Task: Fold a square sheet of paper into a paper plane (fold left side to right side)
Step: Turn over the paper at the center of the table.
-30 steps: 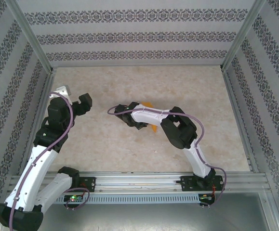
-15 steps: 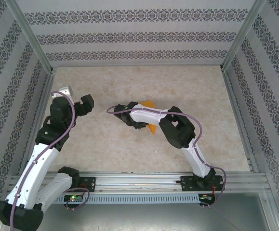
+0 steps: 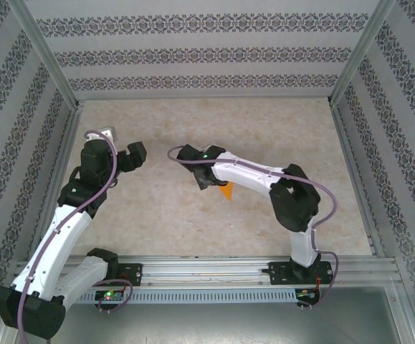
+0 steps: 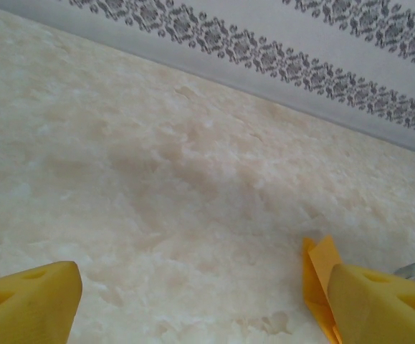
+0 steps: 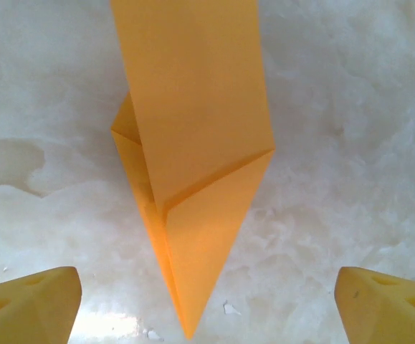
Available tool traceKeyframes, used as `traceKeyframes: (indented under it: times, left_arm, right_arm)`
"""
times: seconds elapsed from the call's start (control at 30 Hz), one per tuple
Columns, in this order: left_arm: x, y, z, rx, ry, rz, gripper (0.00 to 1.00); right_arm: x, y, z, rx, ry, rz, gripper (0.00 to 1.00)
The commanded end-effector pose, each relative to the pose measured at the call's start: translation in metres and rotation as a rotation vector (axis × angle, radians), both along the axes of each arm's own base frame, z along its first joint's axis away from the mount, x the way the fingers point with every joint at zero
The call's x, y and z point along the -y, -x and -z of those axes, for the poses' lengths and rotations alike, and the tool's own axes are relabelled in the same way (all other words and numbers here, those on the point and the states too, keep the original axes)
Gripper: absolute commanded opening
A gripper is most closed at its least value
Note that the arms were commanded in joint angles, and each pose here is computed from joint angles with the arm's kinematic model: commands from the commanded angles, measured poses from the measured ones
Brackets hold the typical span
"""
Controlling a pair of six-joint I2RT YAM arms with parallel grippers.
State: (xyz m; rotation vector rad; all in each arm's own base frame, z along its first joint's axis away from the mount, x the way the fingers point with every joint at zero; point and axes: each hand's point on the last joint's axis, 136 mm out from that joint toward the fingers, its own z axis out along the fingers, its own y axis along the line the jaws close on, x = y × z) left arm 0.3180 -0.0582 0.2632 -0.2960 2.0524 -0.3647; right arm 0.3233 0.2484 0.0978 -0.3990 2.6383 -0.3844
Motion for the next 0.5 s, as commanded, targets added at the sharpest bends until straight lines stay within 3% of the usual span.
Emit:
traceKeyframes:
  times: [0.0, 0.27, 0.47]
  left_arm:
    - [0.015, -0.004, 0.002, -0.041, 0.075, 0.063, 0.85]
    - [0.064, -0.020, 0.050, -0.204, 0.290, 0.203, 0.70]
    - [0.108, -0.031, 0.084, -0.292, 0.389, 0.287, 0.68]
  right_arm:
    - [0.005, -0.004, -0.023, 0.053, -0.119, 0.003, 0.96]
    - [0.033, -0.018, -0.062, 0.150, -0.465, 0.066, 0.98]
    - [0.062, -0.024, -0.071, 0.204, -0.662, 0.123, 0.98]
